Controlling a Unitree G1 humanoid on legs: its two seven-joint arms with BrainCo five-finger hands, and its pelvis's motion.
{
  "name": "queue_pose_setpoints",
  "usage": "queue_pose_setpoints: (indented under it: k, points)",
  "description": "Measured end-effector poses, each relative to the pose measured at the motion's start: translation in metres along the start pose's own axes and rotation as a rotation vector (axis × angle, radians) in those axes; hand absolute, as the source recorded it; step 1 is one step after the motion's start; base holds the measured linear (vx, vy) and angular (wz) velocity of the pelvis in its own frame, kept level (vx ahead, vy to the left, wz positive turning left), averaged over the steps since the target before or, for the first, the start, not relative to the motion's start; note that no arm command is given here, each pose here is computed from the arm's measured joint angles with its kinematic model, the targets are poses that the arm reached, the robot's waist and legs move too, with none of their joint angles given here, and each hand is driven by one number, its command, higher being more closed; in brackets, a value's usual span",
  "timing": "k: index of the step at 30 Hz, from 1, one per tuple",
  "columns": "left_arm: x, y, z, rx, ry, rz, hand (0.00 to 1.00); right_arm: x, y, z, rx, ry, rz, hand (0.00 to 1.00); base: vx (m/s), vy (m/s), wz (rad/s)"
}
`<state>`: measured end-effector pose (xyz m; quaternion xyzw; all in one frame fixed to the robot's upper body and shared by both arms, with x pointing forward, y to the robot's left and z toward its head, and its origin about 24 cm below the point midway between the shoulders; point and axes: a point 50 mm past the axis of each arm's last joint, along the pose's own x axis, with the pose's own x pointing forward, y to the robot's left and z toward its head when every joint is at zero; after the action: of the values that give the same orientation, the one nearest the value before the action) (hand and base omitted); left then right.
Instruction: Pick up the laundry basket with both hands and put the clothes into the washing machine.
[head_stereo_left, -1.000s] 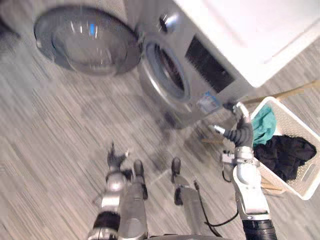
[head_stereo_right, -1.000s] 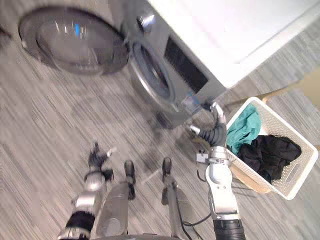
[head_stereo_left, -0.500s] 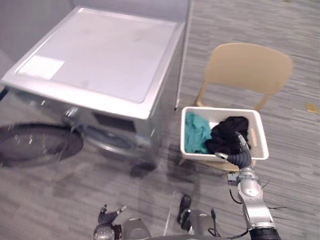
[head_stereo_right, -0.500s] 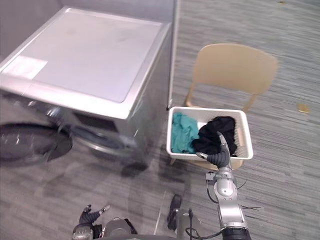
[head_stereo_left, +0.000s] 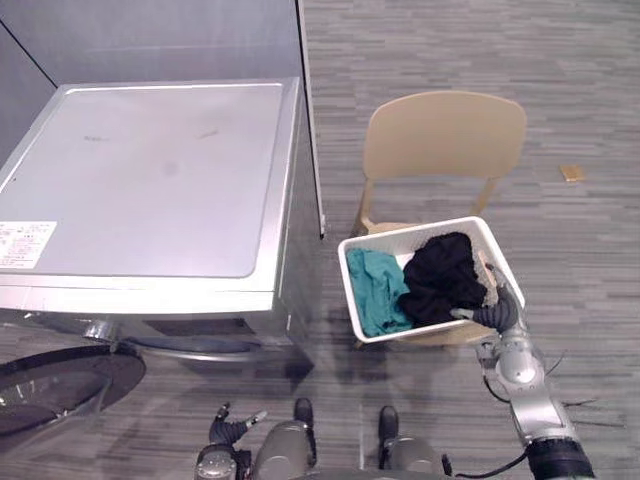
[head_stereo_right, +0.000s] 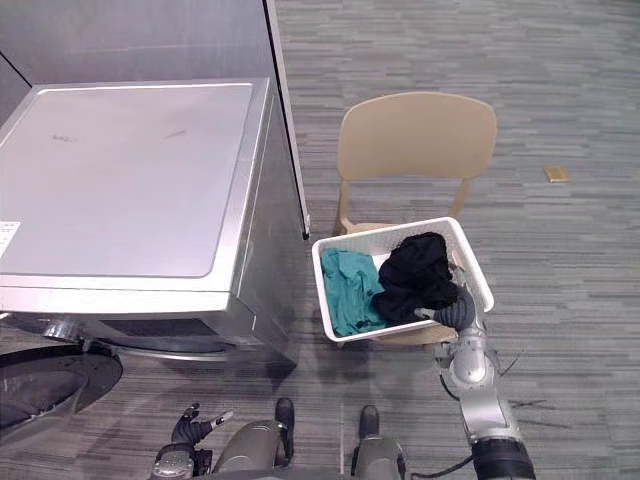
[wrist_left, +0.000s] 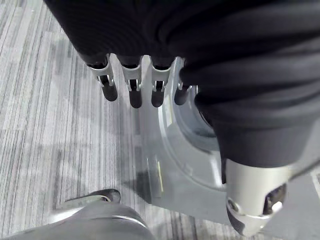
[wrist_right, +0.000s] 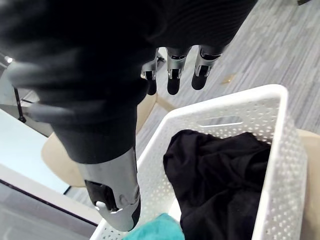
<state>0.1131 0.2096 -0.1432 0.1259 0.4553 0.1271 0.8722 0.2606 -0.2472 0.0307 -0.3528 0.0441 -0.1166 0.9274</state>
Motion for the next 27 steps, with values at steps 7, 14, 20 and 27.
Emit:
queue_pose_setpoints:
  k: [7, 14, 20, 27]
  points:
    - [0.009, -0.004, 0.038, -0.019, -0.116, -0.010, 0.00, 0.058, 0.012, 0.053, -0.069, -0.122, 0.077, 0.00, -0.05, 0.063, 0.10]
    - [0.012, -0.006, 0.057, -0.062, -0.159, 0.001, 0.00, 0.108, -0.018, 0.104, -0.111, -0.157, -0.017, 0.00, -0.03, -0.008, 0.27]
    - [0.013, -0.013, 0.083, -0.128, -0.228, 0.014, 0.00, 0.118, -0.029, 0.122, -0.105, -0.163, -0.081, 1.00, -0.01, -0.015, 0.24]
    - [0.008, -0.019, 0.105, -0.272, -0.286, 0.023, 0.00, 0.115, -0.022, 0.137, 0.158, -0.156, -0.115, 1.00, -0.03, -0.049, 0.07]
